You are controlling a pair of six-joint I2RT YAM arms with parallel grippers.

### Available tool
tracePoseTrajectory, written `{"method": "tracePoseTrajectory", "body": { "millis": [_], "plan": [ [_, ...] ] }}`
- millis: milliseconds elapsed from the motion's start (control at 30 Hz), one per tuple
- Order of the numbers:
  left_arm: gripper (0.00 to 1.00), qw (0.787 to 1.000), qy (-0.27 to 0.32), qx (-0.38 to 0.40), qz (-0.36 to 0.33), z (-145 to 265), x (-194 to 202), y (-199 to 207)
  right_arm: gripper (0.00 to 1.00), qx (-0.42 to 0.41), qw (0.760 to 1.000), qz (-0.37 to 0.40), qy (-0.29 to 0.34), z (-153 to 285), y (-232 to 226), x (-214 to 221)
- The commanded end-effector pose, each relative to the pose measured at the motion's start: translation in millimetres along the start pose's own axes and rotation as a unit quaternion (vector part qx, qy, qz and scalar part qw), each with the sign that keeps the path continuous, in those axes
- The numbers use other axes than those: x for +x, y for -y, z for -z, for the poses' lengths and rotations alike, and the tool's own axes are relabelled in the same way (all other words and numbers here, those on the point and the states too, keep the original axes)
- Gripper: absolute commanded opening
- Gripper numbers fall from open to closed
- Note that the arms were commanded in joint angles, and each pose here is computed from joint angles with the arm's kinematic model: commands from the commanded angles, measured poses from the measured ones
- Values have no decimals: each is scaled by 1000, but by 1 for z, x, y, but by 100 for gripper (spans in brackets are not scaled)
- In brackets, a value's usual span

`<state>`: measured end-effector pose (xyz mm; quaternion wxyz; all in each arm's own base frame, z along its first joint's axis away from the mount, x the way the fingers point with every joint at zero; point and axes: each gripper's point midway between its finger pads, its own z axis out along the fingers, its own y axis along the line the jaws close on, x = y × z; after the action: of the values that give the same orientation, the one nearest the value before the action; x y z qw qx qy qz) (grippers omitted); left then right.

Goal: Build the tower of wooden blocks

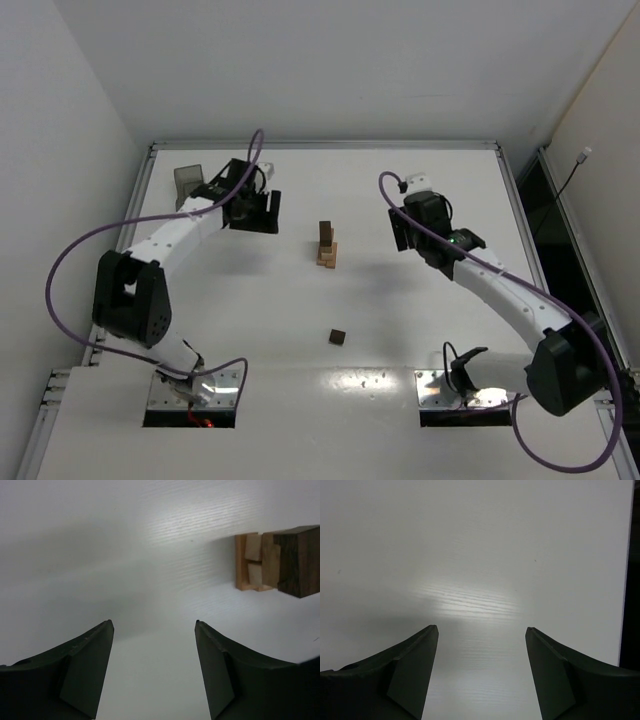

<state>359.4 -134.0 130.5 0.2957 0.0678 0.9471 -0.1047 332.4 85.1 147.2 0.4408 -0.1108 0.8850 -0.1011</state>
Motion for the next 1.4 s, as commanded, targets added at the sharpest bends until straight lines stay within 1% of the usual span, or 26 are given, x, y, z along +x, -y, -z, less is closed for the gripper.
{"method": "tracePoseTrajectory", "body": {
  "millis": [0, 33, 67, 100, 133, 167, 200, 233, 367, 433, 533, 767, 1033, 1100, 1200, 1267, 1367],
  "plan": [
    [62, 1000, 23, 11, -18, -6, -32, 23, 68, 14, 999, -38, 4, 1, 23, 0],
    [62, 1000, 9, 13, -24, -18, -29, 28, 68, 16, 999, -42, 0, 1, 27, 5],
    [62, 1000, 7, 13, -18, -23, -31, 29, 68, 14, 999, -48, 3, 2, 30, 4],
    [62, 1000, 3, 16, -24, -28, -31, 35, 68, 24, 998, -59, -9, -1, 38, 12],
    [62, 999, 5, 24, -24, -31, -37, 40, 68, 16, 998, -63, -11, -2, 37, 13],
    [62, 999, -1, 31, -30, -35, -34, 51, 68, 16, 998, -65, -17, -2, 40, 16],
    [62, 999, -17, 30, -33, -45, -25, 53, 68, 25, 996, -77, -20, -3, 47, 17],
    [64, 999, -12, 34, -37, -47, -31, 59, 68, 19, 996, -81, -21, -4, 47, 18],
    [65, 998, -31, 31, -41, -63, -22, 65, 68, 22, 995, -94, -19, -4, 56, 13],
    [68, 998, -32, 35, -41, -68, -25, 68, 68, 20, 994, -101, -19, -4, 57, 13],
    [69, 998, -35, 43, -41, -72, -26, 72, 68, 15, 994, -107, -29, -7, 56, 18],
    [73, 997, -39, 55, -40, -81, -29, 78, 68, 5, 992, -119, -30, -7, 55, 18],
    [74, 997, -40, 60, -40, -85, -32, 81, 66, -1, 992, -122, -31, -8, 55, 19],
    [78, 996, -41, 67, -40, -86, -33, 83, 66, -6, 991, -127, -31, -8, 53, 18],
    [78, 996, -41, 67, -40, -86, -33, 83, 66, -6, 991, -126, -35, -10, 52, 20],
    [82, 996, -34, 74, -41, -85, -38, 87, 66, -12, 991, -125, -40, -10, 50, 24],
    [83, 996, -38, 73, -40, -88, -35, 86, 66, -8, 991, -128, -40, -11, 53, 25]
  ]
}}
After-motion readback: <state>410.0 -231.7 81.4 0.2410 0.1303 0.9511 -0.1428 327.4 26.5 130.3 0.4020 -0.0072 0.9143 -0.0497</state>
